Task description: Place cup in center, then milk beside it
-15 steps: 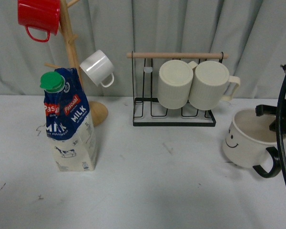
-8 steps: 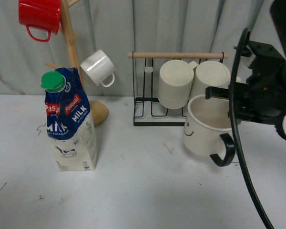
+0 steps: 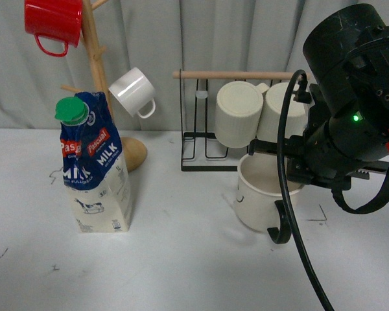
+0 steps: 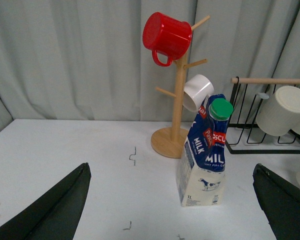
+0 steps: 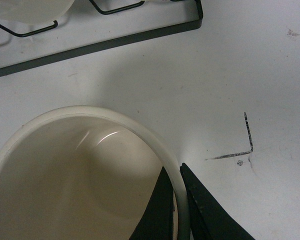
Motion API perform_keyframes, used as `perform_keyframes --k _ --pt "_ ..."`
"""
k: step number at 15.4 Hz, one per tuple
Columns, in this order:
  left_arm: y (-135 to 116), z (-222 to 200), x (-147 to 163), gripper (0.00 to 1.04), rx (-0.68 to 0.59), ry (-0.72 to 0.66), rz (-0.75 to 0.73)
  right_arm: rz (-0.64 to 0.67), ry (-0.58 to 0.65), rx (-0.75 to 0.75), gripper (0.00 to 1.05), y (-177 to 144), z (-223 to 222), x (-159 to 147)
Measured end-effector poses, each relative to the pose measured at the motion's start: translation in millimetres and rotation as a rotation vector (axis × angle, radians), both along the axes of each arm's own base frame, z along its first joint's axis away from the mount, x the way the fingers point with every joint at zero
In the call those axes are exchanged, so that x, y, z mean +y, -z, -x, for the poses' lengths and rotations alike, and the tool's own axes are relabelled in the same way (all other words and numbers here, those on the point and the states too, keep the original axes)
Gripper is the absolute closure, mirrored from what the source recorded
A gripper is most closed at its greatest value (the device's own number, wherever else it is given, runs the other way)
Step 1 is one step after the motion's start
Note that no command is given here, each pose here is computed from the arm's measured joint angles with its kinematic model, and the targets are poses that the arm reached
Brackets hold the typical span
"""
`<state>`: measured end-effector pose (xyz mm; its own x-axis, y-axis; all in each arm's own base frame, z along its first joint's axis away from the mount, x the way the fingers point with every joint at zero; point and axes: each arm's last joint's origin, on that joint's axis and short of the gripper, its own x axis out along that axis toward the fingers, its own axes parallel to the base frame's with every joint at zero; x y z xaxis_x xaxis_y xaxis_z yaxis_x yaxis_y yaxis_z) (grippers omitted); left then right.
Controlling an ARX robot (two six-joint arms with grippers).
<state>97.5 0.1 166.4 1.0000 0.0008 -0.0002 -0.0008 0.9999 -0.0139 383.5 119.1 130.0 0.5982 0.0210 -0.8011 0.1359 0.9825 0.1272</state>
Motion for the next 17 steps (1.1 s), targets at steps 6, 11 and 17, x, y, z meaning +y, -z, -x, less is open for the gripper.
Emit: perform_keyframes --k 6,11,17 --pt "-0.1 0.0 0.0 0.07 0.0 0.0 0.0 -0.012 0.023 0.027 1.01 9.7 2.0 -3.6" --pt "-0.1 0.0 0.0 0.07 0.0 0.0 0.0 -0.01 0.03 0.039 1.01 12.0 2.2 -6.1" --pt "-0.2 0.0 0.0 0.07 -0.001 0.0 0.0 -0.034 0.034 0.011 0.59 -3.6 2.2 -12.2"
